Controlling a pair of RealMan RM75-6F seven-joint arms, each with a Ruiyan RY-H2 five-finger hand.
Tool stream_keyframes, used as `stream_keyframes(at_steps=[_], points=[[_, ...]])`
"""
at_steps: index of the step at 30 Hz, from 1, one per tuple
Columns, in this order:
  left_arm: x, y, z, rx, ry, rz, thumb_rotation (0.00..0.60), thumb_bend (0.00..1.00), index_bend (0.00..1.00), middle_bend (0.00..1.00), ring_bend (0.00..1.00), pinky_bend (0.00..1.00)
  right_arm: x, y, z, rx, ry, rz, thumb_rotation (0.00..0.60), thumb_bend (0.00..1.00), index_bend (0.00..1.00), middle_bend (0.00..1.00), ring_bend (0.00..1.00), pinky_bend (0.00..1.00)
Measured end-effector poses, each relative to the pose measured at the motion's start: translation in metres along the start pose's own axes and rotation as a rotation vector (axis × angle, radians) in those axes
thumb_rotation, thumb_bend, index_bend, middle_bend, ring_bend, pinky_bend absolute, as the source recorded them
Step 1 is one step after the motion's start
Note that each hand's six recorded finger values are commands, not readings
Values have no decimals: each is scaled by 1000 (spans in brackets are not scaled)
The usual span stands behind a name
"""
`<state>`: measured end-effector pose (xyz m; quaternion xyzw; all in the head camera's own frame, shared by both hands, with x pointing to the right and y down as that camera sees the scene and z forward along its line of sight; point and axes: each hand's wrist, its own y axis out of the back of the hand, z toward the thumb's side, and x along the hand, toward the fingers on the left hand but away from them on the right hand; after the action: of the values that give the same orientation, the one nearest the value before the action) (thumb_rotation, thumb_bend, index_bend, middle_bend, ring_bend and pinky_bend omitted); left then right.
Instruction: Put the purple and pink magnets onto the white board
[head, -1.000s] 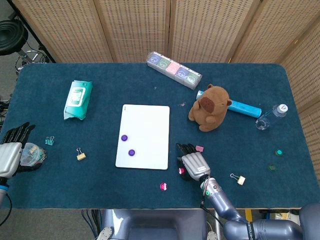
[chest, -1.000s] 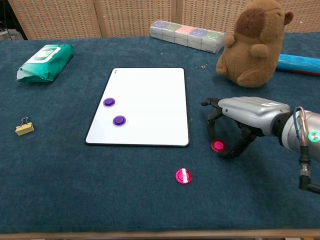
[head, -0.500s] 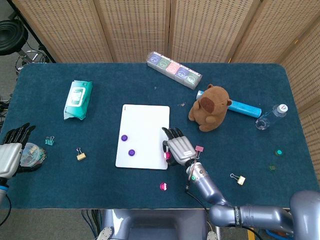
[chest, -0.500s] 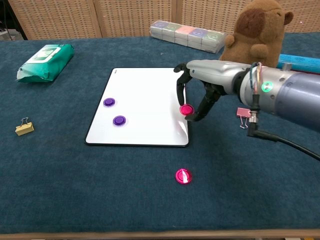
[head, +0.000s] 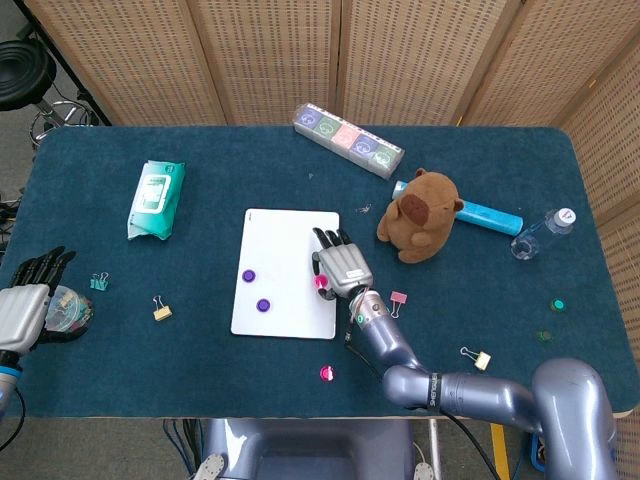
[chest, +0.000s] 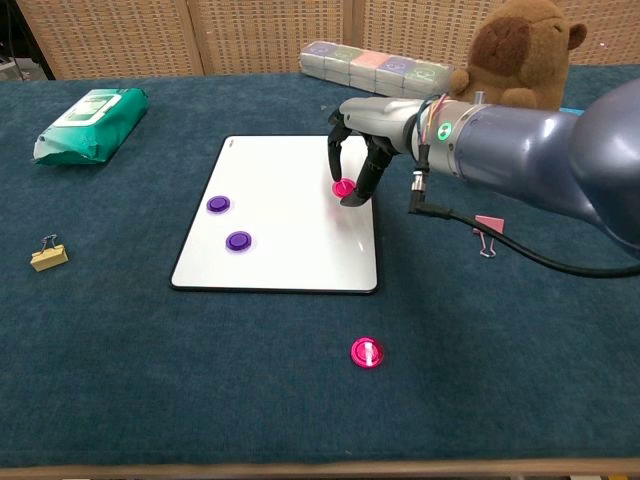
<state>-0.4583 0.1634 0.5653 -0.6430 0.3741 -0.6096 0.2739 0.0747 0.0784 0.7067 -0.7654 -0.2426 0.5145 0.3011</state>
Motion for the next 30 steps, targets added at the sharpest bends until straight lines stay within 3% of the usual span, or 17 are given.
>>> stream_keyframes(at_steps=[13, 22, 30], points=[[4, 0, -3, -9, 13, -9, 600, 24, 0, 0, 0, 0, -22, -6, 5, -31, -18, 24, 600, 331, 549, 0, 0, 0], [4, 1, -4, -15, 13, -9, 600, 24, 0, 0, 0, 0, -23, -8, 3, -27, -32, 20, 600, 284, 188, 0, 0, 0], [3, 3, -5, -20, 11, -5, 600, 24, 0, 0, 0, 0, -10, -4, 6, -50, -17, 25, 600, 279, 144, 0, 0, 0]])
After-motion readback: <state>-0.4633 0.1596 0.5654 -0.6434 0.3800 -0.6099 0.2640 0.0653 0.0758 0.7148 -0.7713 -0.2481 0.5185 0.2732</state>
